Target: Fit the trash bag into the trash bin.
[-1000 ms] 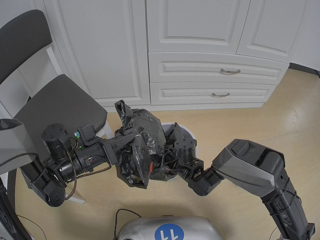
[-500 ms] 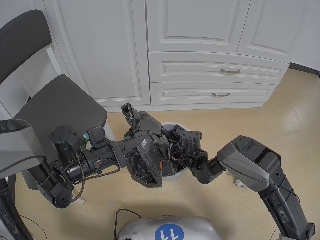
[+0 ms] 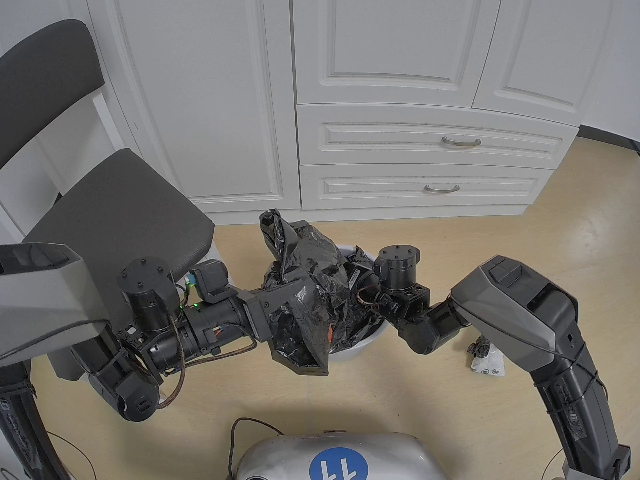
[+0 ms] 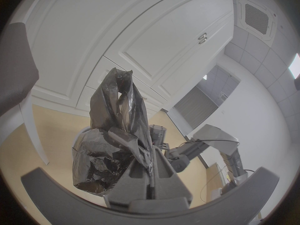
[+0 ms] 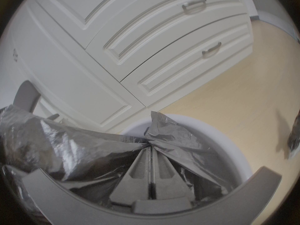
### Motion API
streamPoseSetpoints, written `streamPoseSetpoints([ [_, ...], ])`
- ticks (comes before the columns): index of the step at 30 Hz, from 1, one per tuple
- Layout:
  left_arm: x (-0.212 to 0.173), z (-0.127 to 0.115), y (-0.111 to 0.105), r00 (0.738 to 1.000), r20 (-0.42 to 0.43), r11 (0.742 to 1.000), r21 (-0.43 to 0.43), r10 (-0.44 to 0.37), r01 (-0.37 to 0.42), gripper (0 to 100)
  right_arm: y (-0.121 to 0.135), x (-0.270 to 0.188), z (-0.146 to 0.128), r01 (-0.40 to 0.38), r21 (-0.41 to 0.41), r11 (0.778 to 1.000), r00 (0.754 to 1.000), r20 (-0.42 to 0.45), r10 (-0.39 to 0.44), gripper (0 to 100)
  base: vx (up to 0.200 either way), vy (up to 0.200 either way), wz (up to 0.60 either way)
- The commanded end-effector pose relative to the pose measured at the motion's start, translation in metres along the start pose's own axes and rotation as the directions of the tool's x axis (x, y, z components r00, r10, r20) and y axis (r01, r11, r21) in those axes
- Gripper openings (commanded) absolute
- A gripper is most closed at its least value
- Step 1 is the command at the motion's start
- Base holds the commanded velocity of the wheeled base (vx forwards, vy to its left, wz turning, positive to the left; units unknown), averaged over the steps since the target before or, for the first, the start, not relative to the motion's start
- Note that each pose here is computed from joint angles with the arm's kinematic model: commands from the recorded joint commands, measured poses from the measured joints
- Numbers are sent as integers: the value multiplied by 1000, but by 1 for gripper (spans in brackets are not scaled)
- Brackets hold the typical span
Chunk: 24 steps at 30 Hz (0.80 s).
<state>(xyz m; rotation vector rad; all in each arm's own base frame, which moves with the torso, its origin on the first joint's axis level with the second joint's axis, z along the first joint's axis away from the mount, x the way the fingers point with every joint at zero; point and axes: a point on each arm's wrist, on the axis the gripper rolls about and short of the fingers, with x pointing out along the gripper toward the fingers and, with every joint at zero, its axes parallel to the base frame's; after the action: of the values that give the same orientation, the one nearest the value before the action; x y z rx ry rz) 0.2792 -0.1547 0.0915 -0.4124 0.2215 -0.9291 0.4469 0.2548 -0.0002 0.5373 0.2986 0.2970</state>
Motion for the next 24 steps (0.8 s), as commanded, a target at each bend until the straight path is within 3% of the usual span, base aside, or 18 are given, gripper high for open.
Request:
streamPoseSetpoints([
  [1,9,-5,0,1000,11,1000,-4,28,-28,0,7,-15,24,-6,-47,999,1000,16,7,0,0,0,0],
  [9,16,-6,-4,999,29,999,-8,43,-43,0,13,-33,55,-13,-59,998,999,46,15,0,0,0,0],
  [10,17,-6,-5,999,30,999,-6,39,-39,0,14,-41,76,-16,-75,997,997,78,22,0,0,0,0],
  [15,27,-5,-12,996,70,998,-9,61,-60,0,14,-53,104,-8,-95,995,991,129,20,0,0,0,0],
  [19,37,1,-20,984,142,993,-43,111,-106,0,9,-52,100,0,-116,993,994,111,13,0,0,0,0],
  [24,43,9,-34,976,193,992,-98,97,-79,0,3,-44,79,8,-139,990,997,72,2,0,0,0,0],
])
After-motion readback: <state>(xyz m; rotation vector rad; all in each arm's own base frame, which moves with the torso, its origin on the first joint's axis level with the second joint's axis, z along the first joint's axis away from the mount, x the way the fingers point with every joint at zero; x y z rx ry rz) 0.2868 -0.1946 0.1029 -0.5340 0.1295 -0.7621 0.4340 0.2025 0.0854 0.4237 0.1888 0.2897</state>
